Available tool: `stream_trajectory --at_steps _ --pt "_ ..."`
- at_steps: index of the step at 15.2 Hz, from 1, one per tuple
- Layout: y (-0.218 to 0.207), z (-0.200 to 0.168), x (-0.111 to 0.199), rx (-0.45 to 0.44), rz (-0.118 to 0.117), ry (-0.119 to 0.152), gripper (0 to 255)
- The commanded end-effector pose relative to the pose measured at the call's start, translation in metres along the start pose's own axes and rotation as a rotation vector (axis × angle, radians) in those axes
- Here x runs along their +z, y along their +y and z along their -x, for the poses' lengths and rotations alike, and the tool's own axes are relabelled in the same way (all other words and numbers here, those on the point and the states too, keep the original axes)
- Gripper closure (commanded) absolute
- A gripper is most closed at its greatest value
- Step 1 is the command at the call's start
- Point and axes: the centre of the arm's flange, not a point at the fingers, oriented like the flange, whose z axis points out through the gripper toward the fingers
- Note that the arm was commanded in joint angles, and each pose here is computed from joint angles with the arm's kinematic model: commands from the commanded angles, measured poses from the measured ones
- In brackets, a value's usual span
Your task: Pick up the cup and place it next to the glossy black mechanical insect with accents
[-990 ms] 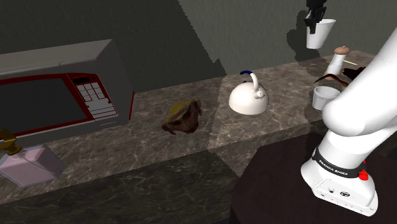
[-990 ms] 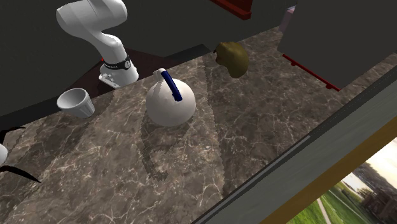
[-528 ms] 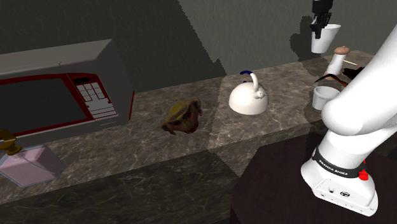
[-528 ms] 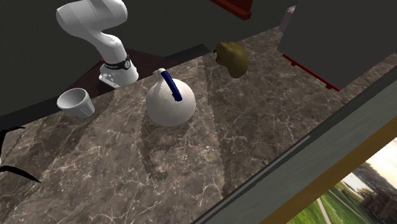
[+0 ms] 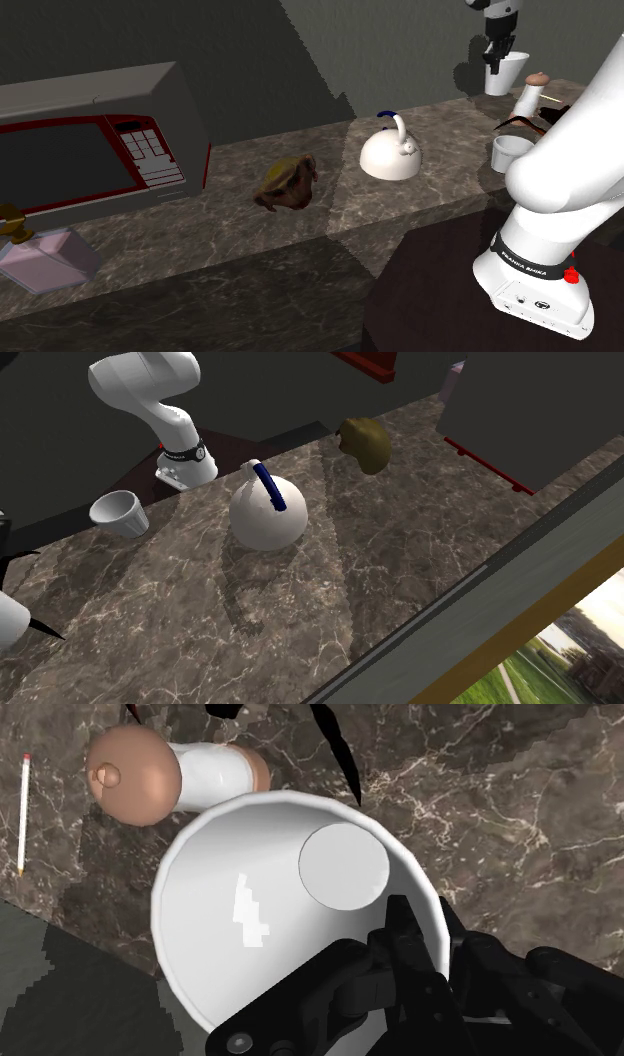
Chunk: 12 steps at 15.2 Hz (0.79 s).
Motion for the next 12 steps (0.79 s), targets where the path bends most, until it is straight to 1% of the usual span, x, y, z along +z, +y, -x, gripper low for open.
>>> stream_trajectory --at_steps 1,12 --pt "-0.003 0.000 0.009 0.000 0.000 0.001 255" --pt "-0.015 -0.007 0.066 0.000 0.000 0.001 255"
